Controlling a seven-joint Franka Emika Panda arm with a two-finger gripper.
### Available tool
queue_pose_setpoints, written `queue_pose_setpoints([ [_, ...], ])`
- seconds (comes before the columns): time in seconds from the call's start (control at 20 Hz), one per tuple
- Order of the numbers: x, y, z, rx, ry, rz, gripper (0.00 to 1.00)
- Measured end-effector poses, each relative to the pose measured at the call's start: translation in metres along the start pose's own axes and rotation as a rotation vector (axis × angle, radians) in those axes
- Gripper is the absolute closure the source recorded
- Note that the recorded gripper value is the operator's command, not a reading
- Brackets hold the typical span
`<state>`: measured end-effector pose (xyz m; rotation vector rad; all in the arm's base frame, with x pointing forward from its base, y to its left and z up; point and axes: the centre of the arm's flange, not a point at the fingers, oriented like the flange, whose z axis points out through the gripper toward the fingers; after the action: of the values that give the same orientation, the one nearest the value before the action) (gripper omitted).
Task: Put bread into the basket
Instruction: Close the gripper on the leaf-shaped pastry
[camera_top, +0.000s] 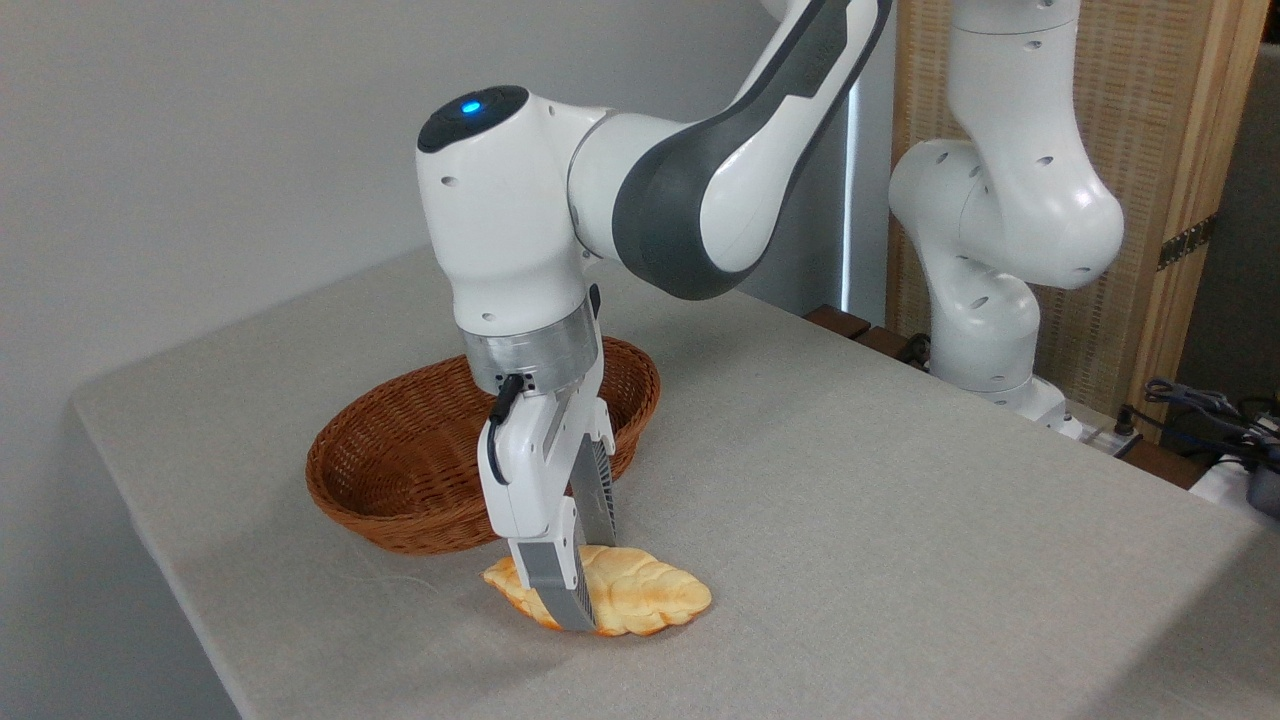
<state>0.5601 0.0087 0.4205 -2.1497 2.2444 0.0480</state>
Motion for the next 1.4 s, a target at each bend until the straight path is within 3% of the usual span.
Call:
queue_pose_setpoints([
  [0.6, 0.002, 0.002, 0.013, -0.014, -0.002, 0.023, 0.00],
  [0.65, 0.002, 0.002, 0.013, -0.014, -0.002, 0.024, 0.11],
  [0.7, 0.002, 0.002, 0.013, -0.014, -0.002, 0.025, 0.37],
  [0.75, 0.002, 0.002, 0.013, -0.014, -0.002, 0.031, 0.52],
  [0.8, 0.002, 0.002, 0.013, -0.014, -0.002, 0.049, 0.60],
  [0.95, 0.002, 0.002, 0.013, -0.014, -0.001, 0.087, 0.67],
  [1.4, 0.001, 0.002, 0.011, -0.008, -0.002, 0.086, 0.65],
])
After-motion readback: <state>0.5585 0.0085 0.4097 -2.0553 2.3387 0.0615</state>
